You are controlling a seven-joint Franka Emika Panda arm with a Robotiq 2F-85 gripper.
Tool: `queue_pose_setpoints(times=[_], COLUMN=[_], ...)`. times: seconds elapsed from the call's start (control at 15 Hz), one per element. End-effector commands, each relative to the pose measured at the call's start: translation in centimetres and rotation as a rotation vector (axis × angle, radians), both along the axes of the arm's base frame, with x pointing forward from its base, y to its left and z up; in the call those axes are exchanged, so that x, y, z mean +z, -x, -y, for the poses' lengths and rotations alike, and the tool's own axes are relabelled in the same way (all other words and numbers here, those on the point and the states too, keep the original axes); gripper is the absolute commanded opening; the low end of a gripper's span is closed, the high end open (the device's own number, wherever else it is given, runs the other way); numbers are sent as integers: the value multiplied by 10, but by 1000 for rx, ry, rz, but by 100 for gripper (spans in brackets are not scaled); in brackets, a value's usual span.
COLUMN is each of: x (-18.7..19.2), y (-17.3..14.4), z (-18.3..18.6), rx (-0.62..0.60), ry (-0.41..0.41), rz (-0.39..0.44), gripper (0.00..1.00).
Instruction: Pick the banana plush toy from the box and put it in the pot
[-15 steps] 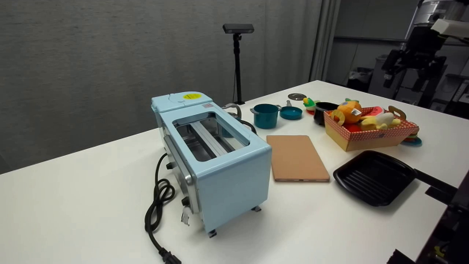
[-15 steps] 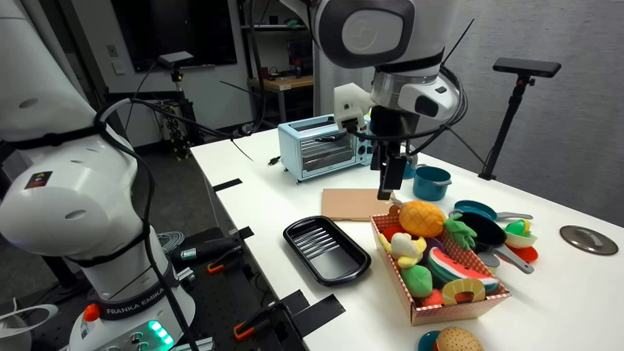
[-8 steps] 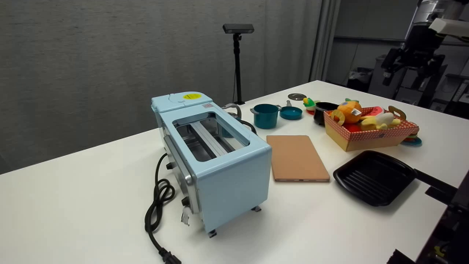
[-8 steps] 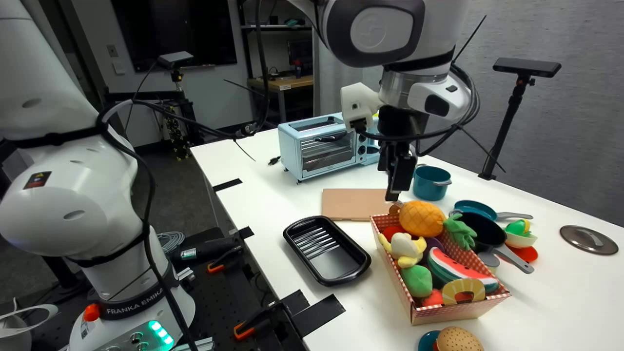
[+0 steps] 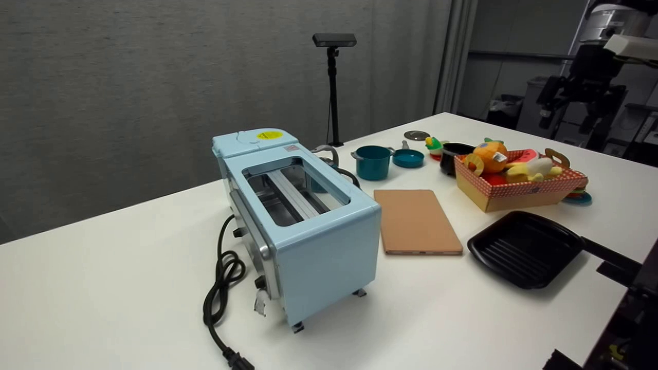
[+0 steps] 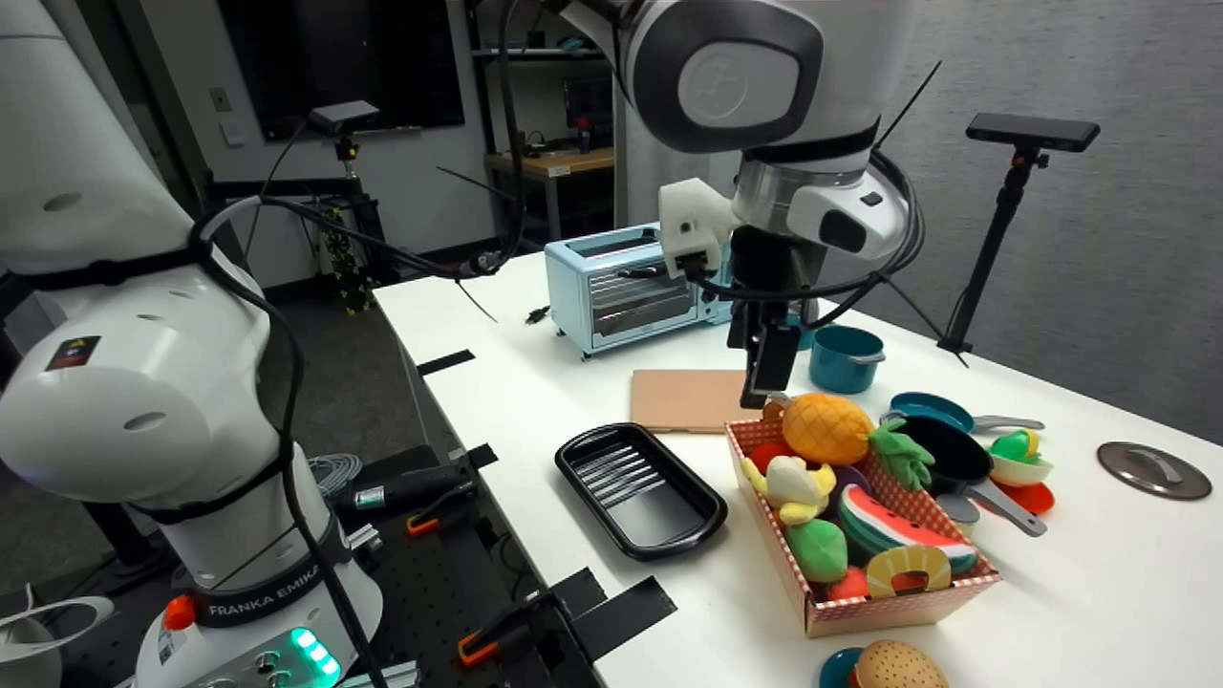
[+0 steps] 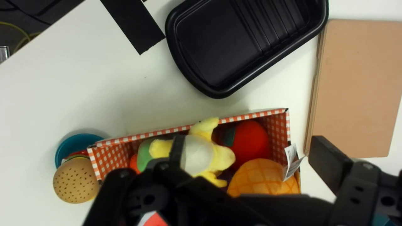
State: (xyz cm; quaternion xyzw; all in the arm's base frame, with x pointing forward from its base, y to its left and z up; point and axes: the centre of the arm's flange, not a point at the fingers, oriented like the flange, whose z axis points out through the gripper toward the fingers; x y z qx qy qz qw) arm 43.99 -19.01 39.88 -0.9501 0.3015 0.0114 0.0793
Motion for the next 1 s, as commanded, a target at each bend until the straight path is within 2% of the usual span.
queue_pose_setpoints(times=[0.0,0.33,0.67,0.93], x=[-2,-6,-28,-36], y=[2,5,-16,-32], z=[-2,-9,-10,5], rx=[6,25,9,-12], ry=[-5,-13,-6,-10], rz=[-3,-16,-54,-71], gripper=[100,100,100,100])
